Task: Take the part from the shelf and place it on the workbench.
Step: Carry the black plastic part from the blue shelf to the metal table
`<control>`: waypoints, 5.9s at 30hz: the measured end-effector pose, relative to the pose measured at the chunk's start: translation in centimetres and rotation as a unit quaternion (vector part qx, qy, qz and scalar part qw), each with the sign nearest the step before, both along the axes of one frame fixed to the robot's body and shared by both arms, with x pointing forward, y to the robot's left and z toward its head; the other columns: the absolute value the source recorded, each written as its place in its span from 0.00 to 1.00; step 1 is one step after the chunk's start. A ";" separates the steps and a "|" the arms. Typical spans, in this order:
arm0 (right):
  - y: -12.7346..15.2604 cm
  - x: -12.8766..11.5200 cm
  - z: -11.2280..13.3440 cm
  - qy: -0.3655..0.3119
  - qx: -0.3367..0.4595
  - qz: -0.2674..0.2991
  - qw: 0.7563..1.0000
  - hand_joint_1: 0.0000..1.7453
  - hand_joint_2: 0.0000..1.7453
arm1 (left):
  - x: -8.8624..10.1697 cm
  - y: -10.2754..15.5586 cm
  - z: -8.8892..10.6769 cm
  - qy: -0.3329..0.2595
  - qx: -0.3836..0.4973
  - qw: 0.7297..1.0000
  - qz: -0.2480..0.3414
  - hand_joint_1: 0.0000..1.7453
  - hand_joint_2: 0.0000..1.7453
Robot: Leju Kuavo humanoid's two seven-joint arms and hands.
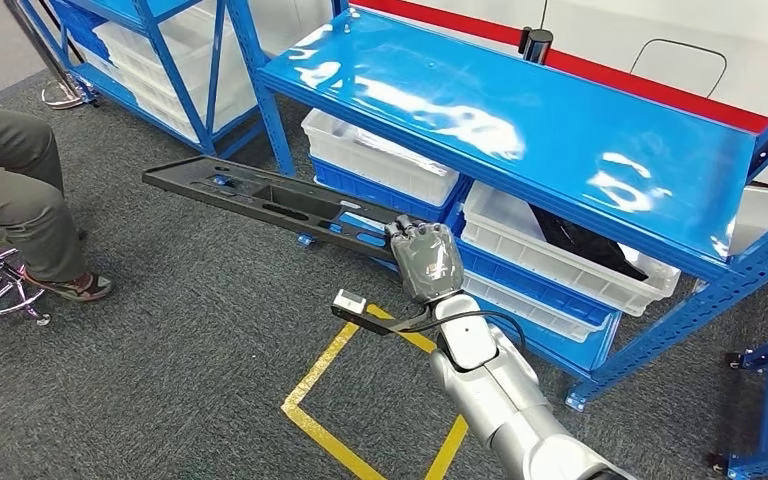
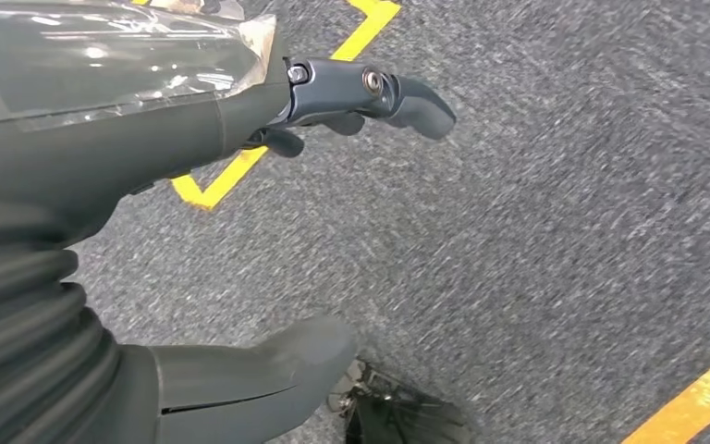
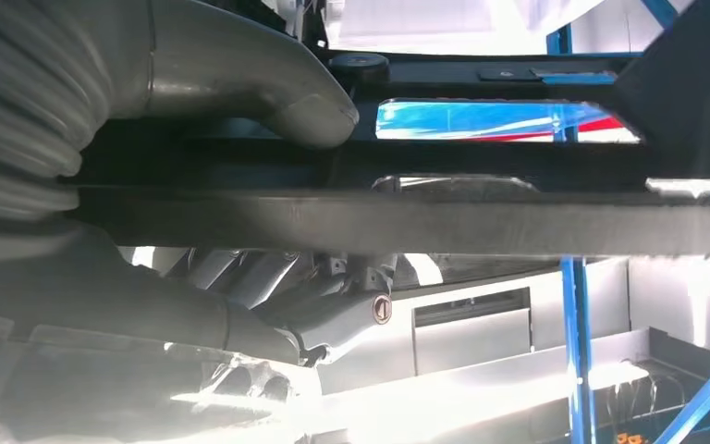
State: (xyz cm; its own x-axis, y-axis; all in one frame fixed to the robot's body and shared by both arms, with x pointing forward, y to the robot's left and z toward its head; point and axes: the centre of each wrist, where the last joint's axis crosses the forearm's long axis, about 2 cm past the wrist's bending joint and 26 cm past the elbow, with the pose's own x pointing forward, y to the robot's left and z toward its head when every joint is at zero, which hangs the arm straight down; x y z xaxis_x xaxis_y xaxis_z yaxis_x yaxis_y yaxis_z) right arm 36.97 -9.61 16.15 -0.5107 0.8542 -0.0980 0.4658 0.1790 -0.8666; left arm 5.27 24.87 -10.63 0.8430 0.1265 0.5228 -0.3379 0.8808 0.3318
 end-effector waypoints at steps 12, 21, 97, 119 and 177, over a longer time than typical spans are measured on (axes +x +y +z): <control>0.1 -0.2 -0.2 0.003 0.003 -0.002 1.000 1.00 1.00 | 0.4 0.3 0.0 -0.003 0.005 1.000 -0.002 0.00 1.00; -0.5 -0.3 -0.7 0.008 -0.002 -0.007 1.000 1.00 1.00 | 0.4 0.2 0.0 -0.003 0.004 1.000 -0.003 0.00 1.00; -10.1 -8.9 -7.6 0.019 -0.006 -0.139 0.990 1.00 1.00 | 2.7 0.6 0.4 0.006 0.015 0.988 -0.153 0.00 1.00; -9.2 -8.7 -6.9 0.013 -0.007 -0.091 0.996 1.00 1.00 | 2.5 0.8 0.3 0.007 0.025 0.990 -0.142 0.00 1.00; -12.7 -6.0 -5.9 0.012 0.020 -0.169 0.985 1.00 1.00 | 2.4 0.4 0.3 -0.012 0.029 0.987 -0.158 0.00 1.00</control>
